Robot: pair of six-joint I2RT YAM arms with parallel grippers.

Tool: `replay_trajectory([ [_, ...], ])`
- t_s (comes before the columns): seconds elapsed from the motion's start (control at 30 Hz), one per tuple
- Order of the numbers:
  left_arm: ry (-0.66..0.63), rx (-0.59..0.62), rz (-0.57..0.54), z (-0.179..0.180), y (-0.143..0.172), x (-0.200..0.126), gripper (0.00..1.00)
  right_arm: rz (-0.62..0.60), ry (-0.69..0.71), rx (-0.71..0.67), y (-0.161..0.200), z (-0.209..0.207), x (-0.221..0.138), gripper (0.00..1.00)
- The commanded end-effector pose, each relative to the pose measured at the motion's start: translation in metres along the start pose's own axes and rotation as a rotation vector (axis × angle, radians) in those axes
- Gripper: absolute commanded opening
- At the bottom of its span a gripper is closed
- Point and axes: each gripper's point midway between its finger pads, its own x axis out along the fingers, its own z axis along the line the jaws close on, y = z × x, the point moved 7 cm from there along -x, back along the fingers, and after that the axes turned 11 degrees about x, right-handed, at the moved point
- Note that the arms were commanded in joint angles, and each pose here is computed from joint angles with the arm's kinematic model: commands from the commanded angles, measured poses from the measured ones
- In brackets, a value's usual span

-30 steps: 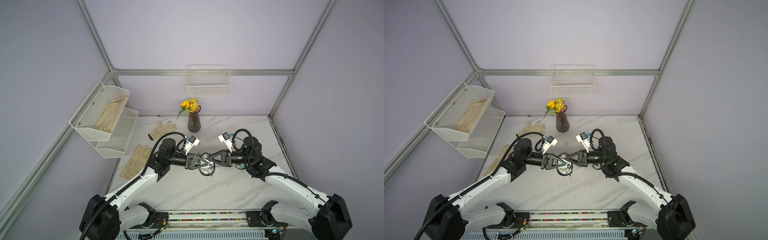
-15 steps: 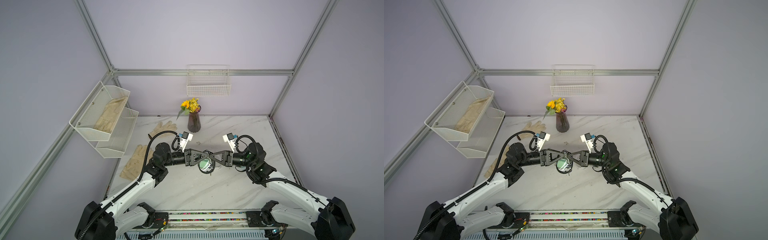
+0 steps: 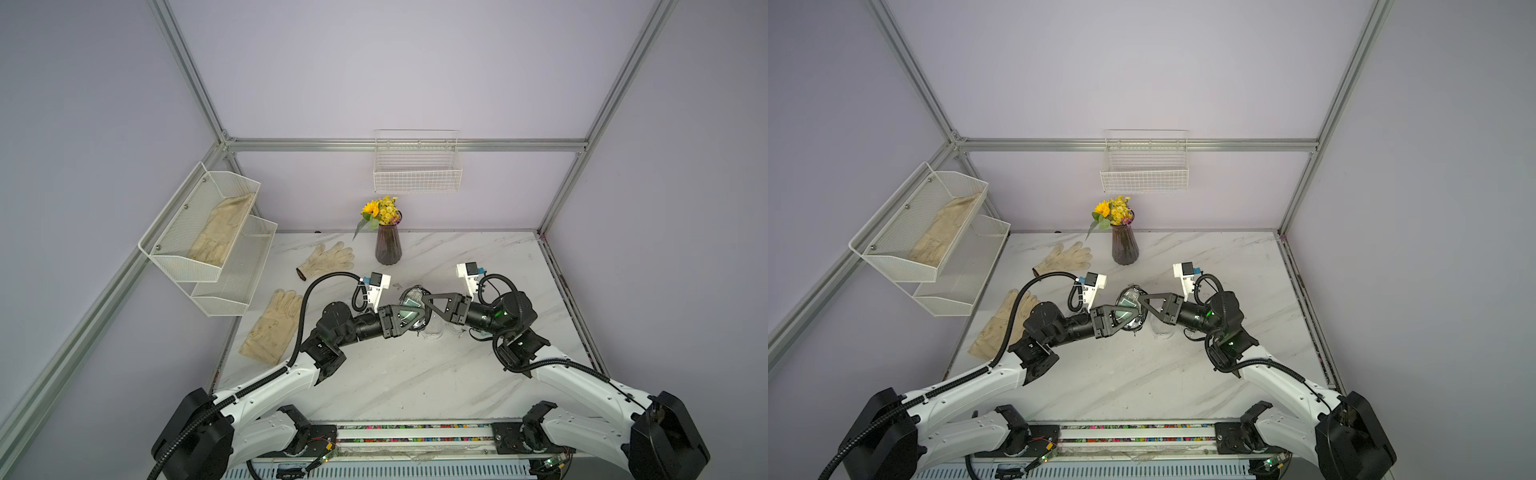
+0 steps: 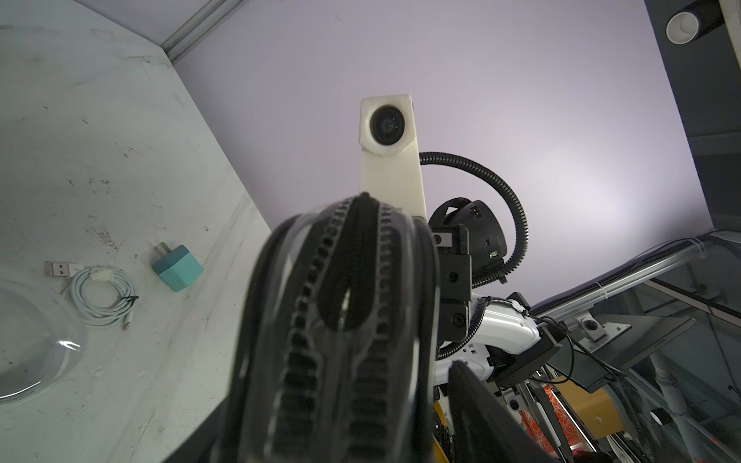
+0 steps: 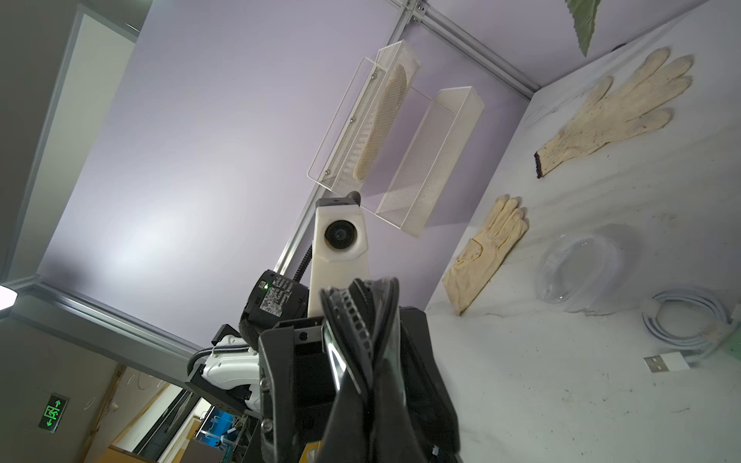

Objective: Pack away charging kits
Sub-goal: Adjust the storage bag.

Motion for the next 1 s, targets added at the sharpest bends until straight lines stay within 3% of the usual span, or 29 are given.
replay_trajectory([
  [0.0, 0.010, 0.000, -0.112, 0.002, -0.003, -0.006, 0.64, -0.060, -0.037, 0.020, -0.005, 0.002, -0.001, 0.00],
  [0.2, -0.007, -0.018, -0.164, 0.006, -0.007, -0.007, 0.50, -0.083, -0.022, 0.051, -0.004, -0.006, -0.002, 0.00],
  [0.47, 0.011, -0.025, -0.169, 0.010, -0.009, 0.001, 0.51, -0.085, -0.023, 0.072, -0.002, -0.011, 0.001, 0.00],
  [0.6, 0.006, -0.032, -0.212, 0.013, -0.011, 0.000, 0.46, -0.067, -0.014, 0.079, 0.000, -0.013, 0.004, 0.00],
  [0.7, -0.028, -0.034, -0.269, 0.018, -0.014, -0.006, 0.28, -0.054, 0.003, 0.076, 0.002, -0.014, 0.004, 0.02],
  [0.77, -0.054, -0.046, -0.287, 0.020, -0.015, -0.009, 0.27, -0.039, 0.018, 0.063, 0.004, -0.012, 0.003, 0.13],
  [0.83, -0.083, -0.064, -0.315, 0.023, -0.016, -0.016, 0.27, -0.026, 0.039, 0.037, 0.005, -0.006, 0.001, 0.32],
  [0.97, -0.165, -0.131, -0.362, 0.031, -0.019, -0.030, 0.32, -0.060, 0.171, -0.115, -0.002, 0.014, -0.009, 0.49],
])
